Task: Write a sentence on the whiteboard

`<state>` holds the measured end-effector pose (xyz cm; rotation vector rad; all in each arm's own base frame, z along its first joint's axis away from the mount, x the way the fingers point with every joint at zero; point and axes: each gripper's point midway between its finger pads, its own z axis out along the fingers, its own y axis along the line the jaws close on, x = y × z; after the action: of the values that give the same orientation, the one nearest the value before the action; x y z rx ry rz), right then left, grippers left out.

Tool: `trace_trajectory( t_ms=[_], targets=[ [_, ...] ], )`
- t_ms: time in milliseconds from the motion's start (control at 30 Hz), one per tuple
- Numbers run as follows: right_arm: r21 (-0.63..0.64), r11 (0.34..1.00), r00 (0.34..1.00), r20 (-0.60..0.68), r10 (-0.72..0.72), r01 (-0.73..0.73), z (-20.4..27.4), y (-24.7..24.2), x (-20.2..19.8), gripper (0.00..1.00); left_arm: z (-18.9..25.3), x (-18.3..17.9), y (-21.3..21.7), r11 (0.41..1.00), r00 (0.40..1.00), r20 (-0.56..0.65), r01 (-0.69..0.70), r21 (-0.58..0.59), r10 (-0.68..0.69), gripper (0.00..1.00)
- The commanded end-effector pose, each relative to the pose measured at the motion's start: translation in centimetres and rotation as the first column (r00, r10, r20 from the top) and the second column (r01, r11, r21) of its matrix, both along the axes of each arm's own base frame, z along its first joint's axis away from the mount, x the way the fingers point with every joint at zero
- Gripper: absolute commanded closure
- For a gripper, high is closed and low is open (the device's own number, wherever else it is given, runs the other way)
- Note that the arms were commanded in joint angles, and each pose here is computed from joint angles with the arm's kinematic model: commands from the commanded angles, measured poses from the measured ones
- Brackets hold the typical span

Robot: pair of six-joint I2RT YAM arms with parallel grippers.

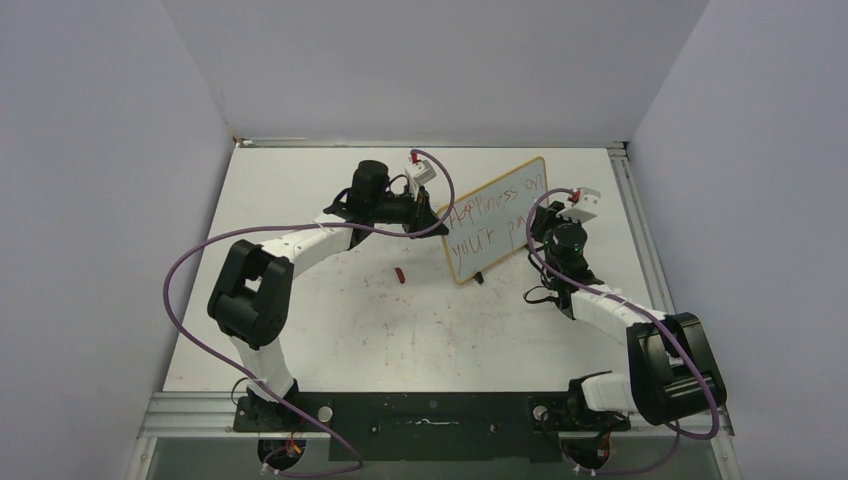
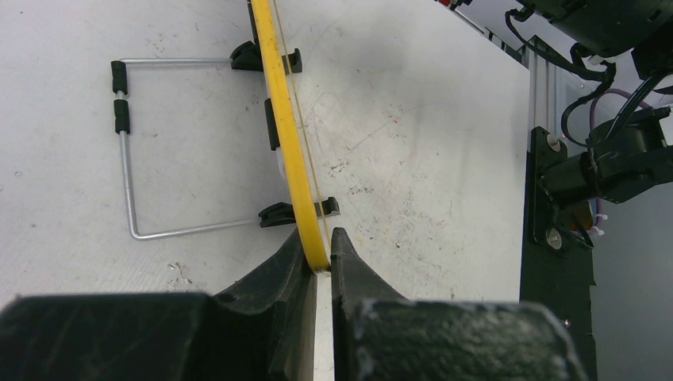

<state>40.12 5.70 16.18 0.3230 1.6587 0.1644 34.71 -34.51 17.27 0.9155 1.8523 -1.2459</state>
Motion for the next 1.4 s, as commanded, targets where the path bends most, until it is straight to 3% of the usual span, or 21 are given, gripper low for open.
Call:
trace_trajectory(
  t_ms=[0,667,1367],
  targets=[
    [0.017,1.000,1.000,-0.010,0.009,-0.009,-0.4,0.2,-0.1,0.95,3.4,-1.8,-0.7,0.995,0.996,0.055,0.080,-0.054,-0.077,1.00],
    [0.009,1.000,0.989,-0.148,-0.012,0.014,-5.1,-0.1,-0.8,0.95,3.4,-1.7,-0.7,0.996,0.996,0.054,0.078,-0.053,-0.075,1.00],
    [0.023,0.999,1.000,0.020,-0.022,0.022,0.7,-0.3,0.8,0.95,3.4,-1.7,-0.6,0.996,0.996,0.055,0.077,-0.054,-0.074,1.00]
  ],
)
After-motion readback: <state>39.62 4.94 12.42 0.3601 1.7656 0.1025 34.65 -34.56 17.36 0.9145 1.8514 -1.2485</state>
